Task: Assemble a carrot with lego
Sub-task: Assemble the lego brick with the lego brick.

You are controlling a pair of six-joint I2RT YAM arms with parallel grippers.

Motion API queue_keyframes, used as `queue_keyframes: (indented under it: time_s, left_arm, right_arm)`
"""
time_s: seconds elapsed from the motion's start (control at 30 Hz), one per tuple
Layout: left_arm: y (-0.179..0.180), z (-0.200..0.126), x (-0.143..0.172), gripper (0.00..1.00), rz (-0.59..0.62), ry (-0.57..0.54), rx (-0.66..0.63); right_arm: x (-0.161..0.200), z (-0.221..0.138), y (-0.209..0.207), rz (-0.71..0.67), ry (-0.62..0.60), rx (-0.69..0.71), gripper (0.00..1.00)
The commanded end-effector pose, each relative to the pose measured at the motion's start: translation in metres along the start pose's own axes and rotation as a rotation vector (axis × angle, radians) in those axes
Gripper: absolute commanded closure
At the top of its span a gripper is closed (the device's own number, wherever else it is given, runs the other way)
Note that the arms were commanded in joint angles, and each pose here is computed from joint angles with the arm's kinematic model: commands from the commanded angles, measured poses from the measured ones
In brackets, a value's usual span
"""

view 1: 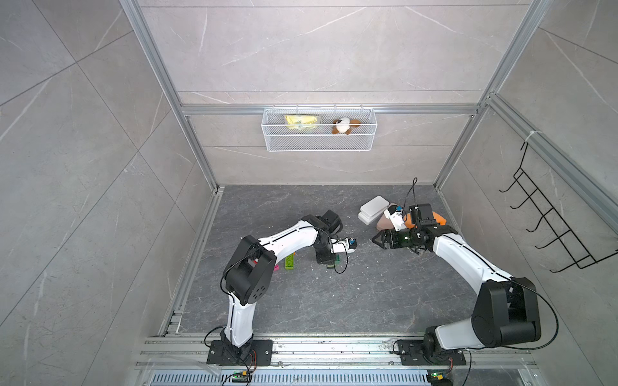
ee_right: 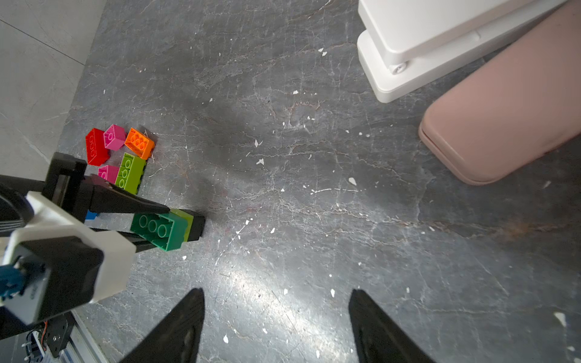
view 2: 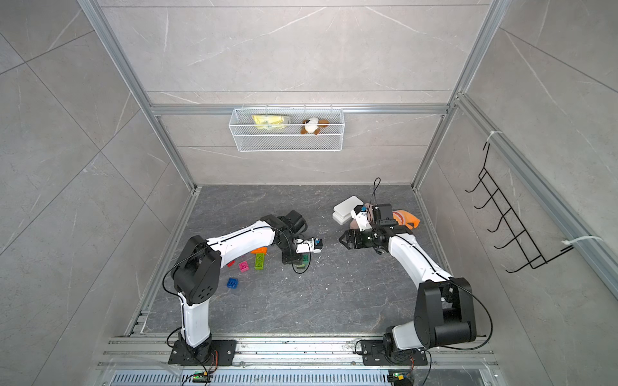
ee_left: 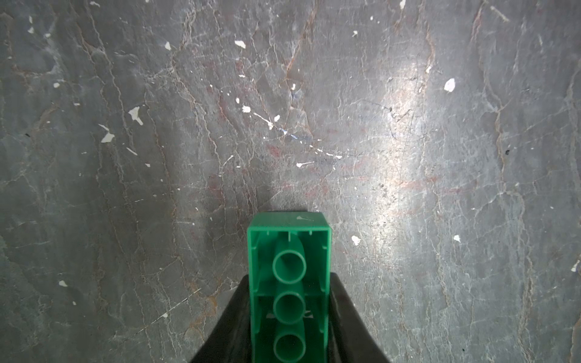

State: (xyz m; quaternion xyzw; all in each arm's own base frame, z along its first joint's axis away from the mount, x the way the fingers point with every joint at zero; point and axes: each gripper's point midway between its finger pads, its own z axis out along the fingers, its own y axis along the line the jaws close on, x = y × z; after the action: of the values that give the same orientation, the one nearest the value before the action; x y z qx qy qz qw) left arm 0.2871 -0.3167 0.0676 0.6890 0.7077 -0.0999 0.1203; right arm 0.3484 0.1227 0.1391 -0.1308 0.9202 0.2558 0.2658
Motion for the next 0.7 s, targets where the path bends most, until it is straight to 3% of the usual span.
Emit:
queue_keyframes:
  time_s: [0.0, 0.5, 0.67]
  left_arm:
    - [-0.009, 0.013, 0.006, 0.87, 0.015, 0.014, 0.047]
    - [-0.026, 0.052, 0.057, 0.86, -0.187, 0.126, 0.012]
    - [-0.026, 0.041, 0.070, 0.85, -0.188, 0.212, 0.012]
  right_arm:
    - [0.006, 0.003, 0.000, 0.026, 0.034, -0.013, 0.24]
    - [0.008, 0.004, -0.002, 0.033, 0.045, -0.005, 0.25]
    - [0.007, 0.001, -0.002, 0.033, 0.045, -0.001, 0.25]
